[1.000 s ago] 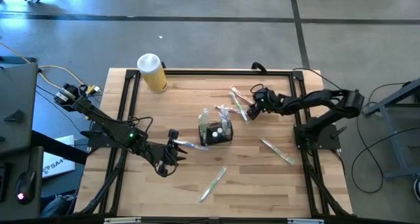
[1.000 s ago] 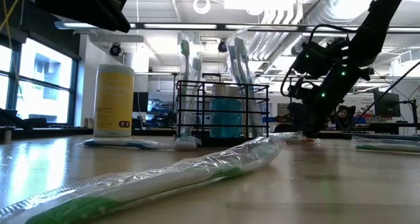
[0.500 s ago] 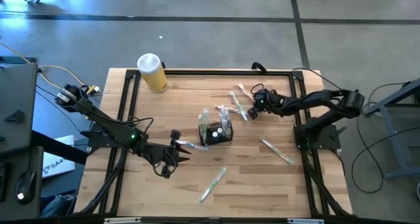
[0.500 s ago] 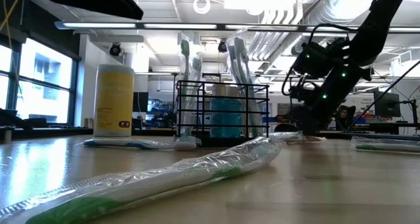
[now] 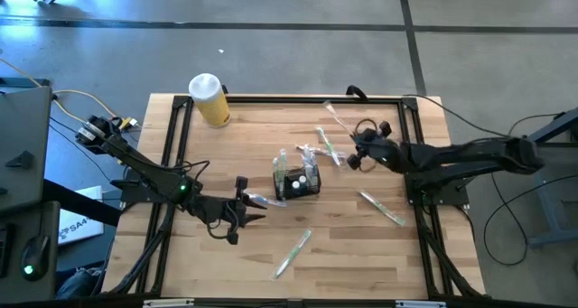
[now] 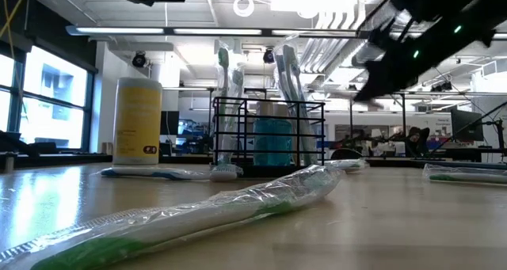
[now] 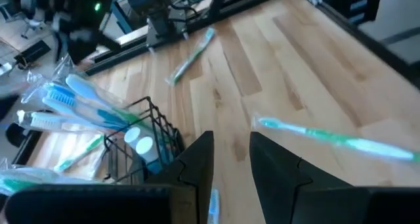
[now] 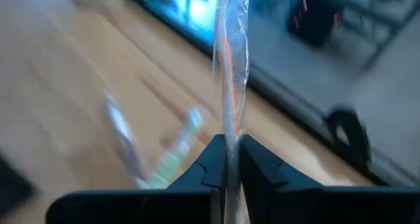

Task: Pick & Place toothbrushing station
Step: Put the orange toothbrush into the wire organizer

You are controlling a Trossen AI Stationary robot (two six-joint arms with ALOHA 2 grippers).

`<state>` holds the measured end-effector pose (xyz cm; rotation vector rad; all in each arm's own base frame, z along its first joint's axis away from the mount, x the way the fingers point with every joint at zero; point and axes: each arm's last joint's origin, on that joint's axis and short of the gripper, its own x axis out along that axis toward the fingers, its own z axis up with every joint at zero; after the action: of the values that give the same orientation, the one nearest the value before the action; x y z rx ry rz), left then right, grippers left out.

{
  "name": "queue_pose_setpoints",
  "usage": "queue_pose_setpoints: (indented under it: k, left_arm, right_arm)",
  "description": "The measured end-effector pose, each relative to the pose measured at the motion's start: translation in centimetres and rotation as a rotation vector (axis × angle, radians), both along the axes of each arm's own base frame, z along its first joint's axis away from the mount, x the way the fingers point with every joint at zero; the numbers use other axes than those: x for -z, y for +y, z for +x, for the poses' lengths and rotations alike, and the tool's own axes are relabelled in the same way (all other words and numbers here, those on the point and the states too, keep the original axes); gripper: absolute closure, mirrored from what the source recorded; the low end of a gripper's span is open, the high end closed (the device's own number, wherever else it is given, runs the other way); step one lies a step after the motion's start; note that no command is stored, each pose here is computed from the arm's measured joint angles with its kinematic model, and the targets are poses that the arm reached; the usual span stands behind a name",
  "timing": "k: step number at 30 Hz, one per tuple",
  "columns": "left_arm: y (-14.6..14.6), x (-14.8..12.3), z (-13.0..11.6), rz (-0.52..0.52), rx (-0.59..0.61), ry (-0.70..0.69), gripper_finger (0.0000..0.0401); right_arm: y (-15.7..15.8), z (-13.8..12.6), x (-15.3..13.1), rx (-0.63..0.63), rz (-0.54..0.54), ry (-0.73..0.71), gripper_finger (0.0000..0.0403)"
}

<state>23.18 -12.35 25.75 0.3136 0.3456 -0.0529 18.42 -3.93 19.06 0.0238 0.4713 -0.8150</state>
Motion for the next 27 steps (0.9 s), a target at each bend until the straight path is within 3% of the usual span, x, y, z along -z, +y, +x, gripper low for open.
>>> queue_pose_setpoints:
  k: [6, 13, 20, 27]
  left_arm:
    - [-0.2, -1.0, 0.3, -0.112, -0.02, -0.1, 0.0308]
    - [-0.2, -2.8, 0.6, -0.183, -0.043, -0.273, 0.0308]
    - [1.9, -3.5, 1.7, -0.208, -0.089, -0.342, 0.0308]
    - [4.1, -2.8, 4.1, -0.326, 0.055, -0.356, 0.0308]
  right_arm:
    - [4.3, -1.5, -3.4, -0.07, -0.171, -0.164, 0.0386]
    - [9.3, -1.6, -6.1, -0.36, -0.234, -0.366, 0.0386]
    - [12.9, 0.6, -5.0, -0.569, -0.271, -0.437, 0.0386]
    - [14.5, 3.0, -2.7, -0.638, -0.327, -0.473, 0.0386]
